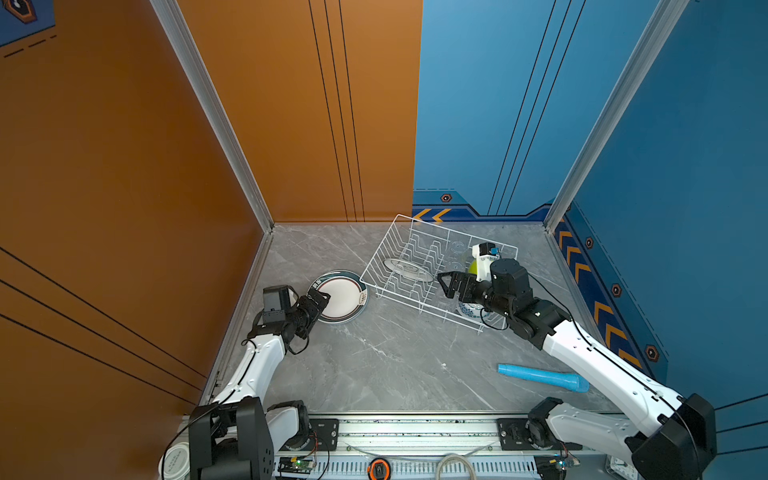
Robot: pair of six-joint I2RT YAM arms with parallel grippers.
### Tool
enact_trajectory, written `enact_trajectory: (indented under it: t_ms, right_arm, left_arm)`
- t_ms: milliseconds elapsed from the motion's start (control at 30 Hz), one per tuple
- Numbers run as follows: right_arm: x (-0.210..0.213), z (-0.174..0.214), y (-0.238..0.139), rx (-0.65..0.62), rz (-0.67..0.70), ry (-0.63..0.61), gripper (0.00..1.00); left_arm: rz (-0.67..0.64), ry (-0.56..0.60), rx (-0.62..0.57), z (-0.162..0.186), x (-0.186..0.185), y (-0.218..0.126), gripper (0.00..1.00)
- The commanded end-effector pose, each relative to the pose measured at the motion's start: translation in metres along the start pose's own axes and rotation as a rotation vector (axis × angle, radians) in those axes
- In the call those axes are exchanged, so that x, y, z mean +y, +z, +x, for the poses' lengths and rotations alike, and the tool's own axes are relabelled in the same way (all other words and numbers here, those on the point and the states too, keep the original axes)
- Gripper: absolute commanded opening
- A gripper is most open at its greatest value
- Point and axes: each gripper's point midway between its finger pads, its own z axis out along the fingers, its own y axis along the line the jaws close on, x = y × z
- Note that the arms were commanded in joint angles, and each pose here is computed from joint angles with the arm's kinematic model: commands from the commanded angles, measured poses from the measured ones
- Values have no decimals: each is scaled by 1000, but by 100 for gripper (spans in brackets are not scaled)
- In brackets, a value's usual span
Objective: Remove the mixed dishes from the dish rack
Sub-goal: 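Release the plate with the left gripper while right gripper moves into the rack, then grasp the white plate in the rack with the right gripper and lift it upright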
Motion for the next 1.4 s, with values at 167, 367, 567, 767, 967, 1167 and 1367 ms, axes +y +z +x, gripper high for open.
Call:
enact_trajectory:
  t_ms: [167,367,567,767,967,1167,1367]
  right_arm:
    - [3,7,30,112,170,-272,99]
    - [18,15,66,181,240,-449,88]
    - [18,25,98,278,307,-548,65]
    - [17,18,110,278,344,-577,57]
    - [12,8,119,292,379,-618,56]
    - [6,4,134,318,376,-619,53]
    - [2,5,151,343,384,-639,47]
  left_arm:
    - [35,77,-3,7,-18,-22,98]
    - [95,165,-11,13,-36,-33,98]
    - [140,294,-12,16,-61,-42,98]
    - [181,327,18,21,-75,-43,98]
    - [177,322,29,26,-69,-42,98]
    - [175,322,35,29,-67,-41,98]
    - [181,330,35,29,-70,-42,98]
